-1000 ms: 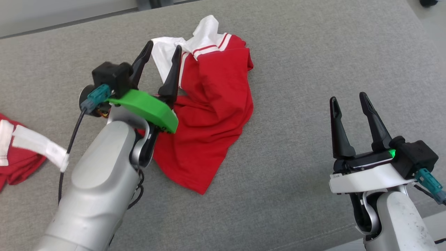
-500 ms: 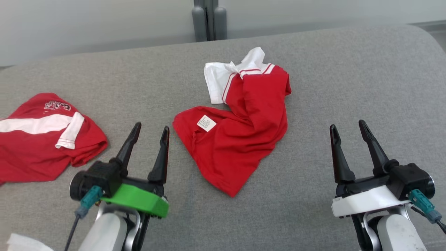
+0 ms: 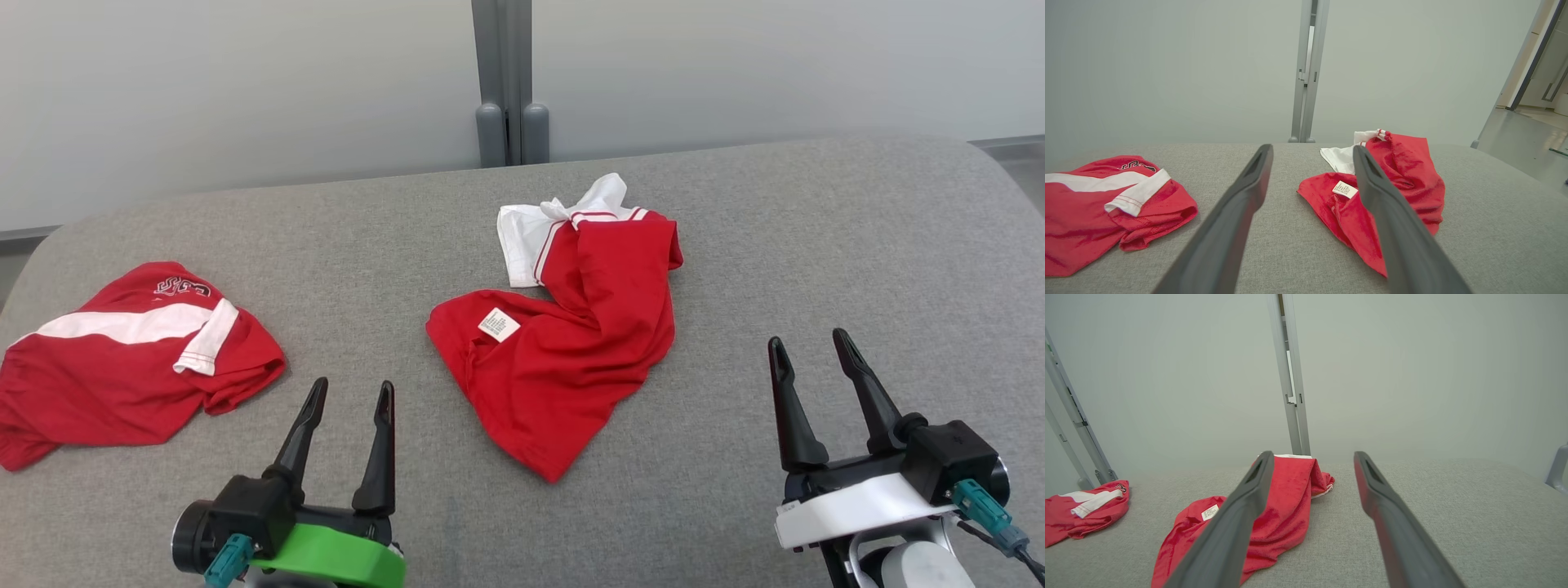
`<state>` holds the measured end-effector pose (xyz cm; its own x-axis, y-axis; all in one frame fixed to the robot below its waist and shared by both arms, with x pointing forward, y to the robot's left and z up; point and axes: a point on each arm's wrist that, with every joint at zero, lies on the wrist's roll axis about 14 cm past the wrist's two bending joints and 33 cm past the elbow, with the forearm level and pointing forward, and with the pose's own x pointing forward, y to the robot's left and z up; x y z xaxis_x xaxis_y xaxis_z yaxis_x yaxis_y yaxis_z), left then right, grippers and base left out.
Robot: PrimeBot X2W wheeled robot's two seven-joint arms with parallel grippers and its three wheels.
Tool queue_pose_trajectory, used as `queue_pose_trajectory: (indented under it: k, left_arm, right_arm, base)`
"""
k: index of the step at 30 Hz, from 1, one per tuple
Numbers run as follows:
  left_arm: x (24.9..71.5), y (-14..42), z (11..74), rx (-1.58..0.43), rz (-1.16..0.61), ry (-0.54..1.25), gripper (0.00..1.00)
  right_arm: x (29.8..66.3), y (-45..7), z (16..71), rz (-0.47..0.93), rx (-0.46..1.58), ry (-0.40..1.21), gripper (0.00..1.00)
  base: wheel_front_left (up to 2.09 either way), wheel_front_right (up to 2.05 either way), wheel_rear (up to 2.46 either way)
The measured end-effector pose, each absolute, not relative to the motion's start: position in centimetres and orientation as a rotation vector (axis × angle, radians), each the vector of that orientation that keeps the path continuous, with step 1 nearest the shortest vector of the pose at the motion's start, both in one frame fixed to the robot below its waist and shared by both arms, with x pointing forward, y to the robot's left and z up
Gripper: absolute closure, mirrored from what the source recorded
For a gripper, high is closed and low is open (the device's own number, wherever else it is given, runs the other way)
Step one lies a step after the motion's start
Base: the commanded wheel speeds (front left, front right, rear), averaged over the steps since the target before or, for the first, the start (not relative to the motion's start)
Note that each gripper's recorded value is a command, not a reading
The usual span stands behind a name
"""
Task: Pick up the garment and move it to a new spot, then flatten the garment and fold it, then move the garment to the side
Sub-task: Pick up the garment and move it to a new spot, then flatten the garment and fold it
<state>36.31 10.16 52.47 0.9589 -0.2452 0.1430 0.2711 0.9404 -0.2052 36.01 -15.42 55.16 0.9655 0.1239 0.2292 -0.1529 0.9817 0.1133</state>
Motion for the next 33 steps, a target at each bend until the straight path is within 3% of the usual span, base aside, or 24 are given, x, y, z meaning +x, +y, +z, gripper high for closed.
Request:
queue_pose_trajectory:
  k: [17, 22, 33]
  left_arm:
    - [36.0, 10.7, 52.1, -0.213, -0.254, -0.112, 0.0]
    - [36.2, 10.4, 51.7, -0.223, -0.259, -0.096, 0.0]
    - [36.0, 11.7, 50.3, -0.243, -0.201, -0.051, 0.0]
  right_arm:
    - [36.4, -13.9, 54.5, 0.187, 0.128, -0.198, 0.0]
    - [37.6, -9.6, 53.9, 0.314, 0.104, -0.177, 0.0]
    - [40.2, 0.6, 47.4, 0.631, 0.042, 0.042, 0.0]
  base:
    - [0.0, 0.0, 0.0]
    - [0.0, 0.0, 0.0]
    - [0.0, 0.0, 0.0]
